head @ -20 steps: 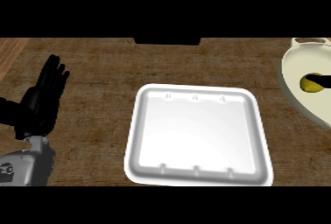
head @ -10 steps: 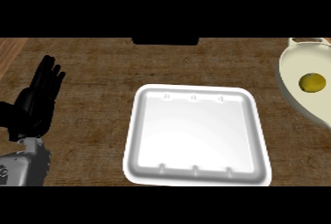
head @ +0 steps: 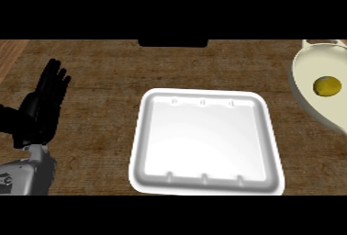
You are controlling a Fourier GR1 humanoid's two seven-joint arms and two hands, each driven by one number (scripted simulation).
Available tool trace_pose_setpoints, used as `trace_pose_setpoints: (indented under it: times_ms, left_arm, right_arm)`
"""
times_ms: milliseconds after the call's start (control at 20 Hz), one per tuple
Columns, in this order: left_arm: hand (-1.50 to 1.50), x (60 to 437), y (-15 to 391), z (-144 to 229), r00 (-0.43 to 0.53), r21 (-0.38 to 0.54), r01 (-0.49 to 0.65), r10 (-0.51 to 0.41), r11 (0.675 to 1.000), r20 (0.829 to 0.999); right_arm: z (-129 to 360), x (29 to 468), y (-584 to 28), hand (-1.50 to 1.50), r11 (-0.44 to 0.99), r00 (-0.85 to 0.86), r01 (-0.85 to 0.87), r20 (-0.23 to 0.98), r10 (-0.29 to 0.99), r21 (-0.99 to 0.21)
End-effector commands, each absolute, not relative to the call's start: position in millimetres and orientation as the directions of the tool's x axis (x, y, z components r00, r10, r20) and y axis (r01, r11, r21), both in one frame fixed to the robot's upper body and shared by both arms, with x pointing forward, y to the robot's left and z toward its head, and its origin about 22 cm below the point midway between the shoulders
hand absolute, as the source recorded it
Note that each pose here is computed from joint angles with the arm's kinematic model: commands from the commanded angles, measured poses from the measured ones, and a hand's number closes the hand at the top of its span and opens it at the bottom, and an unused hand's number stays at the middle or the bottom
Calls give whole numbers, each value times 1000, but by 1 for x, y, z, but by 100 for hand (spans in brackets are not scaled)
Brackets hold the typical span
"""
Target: Pick the lemon from the tray and place it in the pot
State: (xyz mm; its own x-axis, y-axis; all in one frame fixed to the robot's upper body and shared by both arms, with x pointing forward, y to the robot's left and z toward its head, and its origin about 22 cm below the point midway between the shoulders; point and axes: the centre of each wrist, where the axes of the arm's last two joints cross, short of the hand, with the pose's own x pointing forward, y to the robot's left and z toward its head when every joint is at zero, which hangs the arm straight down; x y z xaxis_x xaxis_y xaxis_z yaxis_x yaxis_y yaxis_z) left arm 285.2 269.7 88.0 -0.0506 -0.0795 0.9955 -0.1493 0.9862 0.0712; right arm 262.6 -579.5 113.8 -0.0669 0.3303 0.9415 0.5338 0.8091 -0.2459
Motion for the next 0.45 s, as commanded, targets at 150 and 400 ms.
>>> trace_pose_setpoints:
  times_ms: [150, 400]
  left_arm:
    - [0, 289, 275, 77, -58, 82, -147, -92, 986, 994]
    - [0, 297, 268, 92, -60, 52, -150, -62, 987, 996]
  right_arm:
    - [113, 225, -602, -150, 816, -63, 514, 938, 342, -263]
    - [106, 216, -605, -150, 820, -38, 503, 941, 336, -273]
